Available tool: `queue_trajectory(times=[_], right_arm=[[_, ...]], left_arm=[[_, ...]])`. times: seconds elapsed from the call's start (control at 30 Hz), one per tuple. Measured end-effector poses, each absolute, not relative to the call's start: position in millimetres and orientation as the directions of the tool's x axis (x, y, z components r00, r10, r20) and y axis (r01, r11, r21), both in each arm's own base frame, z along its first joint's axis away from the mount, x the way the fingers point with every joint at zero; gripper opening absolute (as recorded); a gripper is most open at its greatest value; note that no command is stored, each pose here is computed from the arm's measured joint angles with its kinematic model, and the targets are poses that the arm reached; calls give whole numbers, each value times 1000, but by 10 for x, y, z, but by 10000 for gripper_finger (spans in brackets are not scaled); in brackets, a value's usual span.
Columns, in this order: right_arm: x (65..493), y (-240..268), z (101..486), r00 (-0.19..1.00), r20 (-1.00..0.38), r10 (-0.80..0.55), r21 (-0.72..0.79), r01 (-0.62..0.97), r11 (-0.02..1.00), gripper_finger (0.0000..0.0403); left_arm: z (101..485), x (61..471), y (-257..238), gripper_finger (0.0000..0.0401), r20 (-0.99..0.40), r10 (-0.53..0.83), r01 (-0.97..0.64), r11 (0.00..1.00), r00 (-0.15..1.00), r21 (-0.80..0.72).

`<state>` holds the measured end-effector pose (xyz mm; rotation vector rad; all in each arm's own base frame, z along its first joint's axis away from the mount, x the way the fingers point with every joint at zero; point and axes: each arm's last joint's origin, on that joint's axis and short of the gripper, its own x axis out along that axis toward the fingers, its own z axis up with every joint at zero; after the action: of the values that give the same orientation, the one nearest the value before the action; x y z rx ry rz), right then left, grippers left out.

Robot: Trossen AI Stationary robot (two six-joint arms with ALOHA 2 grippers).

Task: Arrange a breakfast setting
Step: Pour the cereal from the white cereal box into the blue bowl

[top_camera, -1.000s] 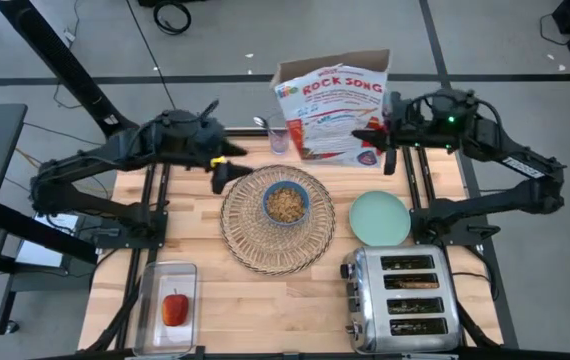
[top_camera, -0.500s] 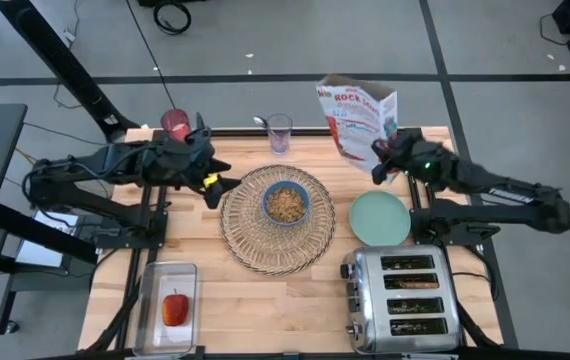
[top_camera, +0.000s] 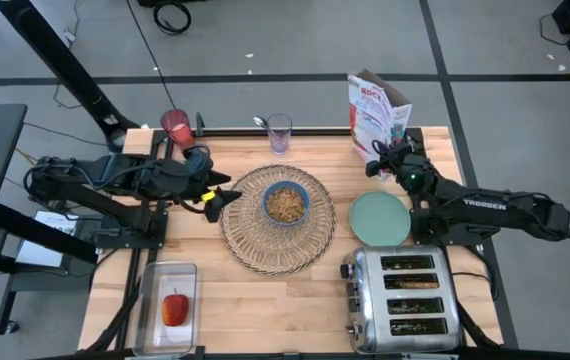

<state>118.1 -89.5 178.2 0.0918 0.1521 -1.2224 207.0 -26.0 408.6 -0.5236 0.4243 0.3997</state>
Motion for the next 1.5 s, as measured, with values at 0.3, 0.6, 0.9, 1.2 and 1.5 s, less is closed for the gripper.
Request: queue_trajectory(times=[0.3,0.6,0.9,1.2,1.5], right_arm=[[1186,-1011,1679,280,-212,-936,-33,955,293,88],[1236,-1055,1846,277,-407,-870,-15,951,309,209],[1218,-988,2144,293,-638,-712,78,945,319,276],[1086,-865,2371,253,-775,-579,102,954,281,277],[997,-766,2493,370,-746,-554,204,918,339,277]], left_arm=[[4005,2179,-366,290,-511,232,-467,790,828,-397],[3967,2227,-447,290,-523,210,-460,787,826,-411],[3974,2229,-449,290,-516,214,-457,790,830,-408],[3975,2230,-449,290,-515,214,-454,797,830,-400],[3911,2344,-521,290,-525,207,-434,827,826,-357]])
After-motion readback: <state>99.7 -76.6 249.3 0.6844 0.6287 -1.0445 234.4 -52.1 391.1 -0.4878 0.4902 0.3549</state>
